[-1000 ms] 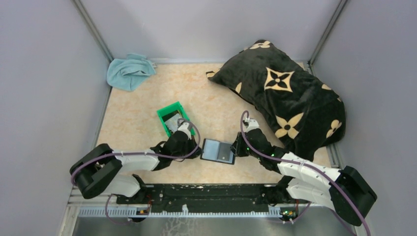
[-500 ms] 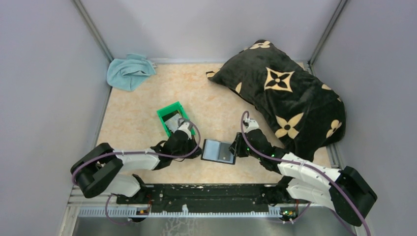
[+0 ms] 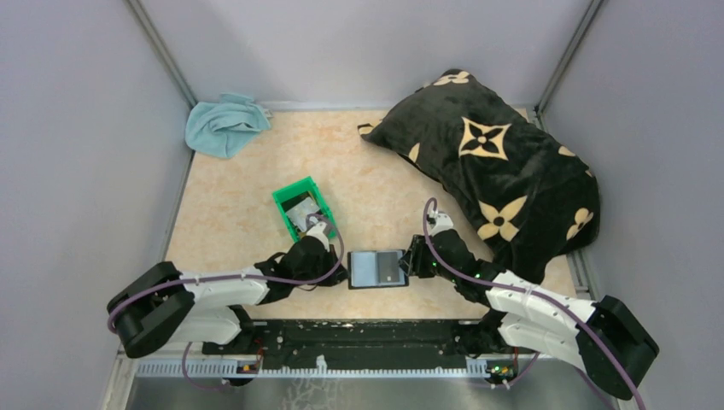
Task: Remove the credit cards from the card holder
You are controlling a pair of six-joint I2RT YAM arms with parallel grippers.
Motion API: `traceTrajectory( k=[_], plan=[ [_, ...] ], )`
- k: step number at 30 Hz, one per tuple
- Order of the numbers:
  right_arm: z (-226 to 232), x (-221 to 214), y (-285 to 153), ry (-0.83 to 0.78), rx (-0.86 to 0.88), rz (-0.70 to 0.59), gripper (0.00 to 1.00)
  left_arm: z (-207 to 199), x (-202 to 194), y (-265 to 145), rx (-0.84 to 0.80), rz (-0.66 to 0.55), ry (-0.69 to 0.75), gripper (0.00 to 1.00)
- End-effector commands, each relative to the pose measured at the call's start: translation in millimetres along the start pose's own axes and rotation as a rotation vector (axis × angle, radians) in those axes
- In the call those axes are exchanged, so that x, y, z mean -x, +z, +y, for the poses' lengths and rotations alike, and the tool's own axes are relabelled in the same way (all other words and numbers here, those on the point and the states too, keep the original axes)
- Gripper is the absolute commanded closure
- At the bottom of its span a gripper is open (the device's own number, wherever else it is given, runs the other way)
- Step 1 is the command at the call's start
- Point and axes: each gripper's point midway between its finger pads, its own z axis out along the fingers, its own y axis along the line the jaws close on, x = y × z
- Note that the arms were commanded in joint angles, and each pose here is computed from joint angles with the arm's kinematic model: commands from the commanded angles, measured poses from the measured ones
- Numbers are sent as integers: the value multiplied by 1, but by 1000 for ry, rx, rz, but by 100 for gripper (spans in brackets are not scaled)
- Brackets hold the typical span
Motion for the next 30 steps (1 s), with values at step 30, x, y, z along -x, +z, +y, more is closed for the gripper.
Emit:
traceTrajectory(
  k=[30],
  plan=[
    [18,-7,12,42,91,-1,66,-15,6,10,-95,3,37,100]
  ],
)
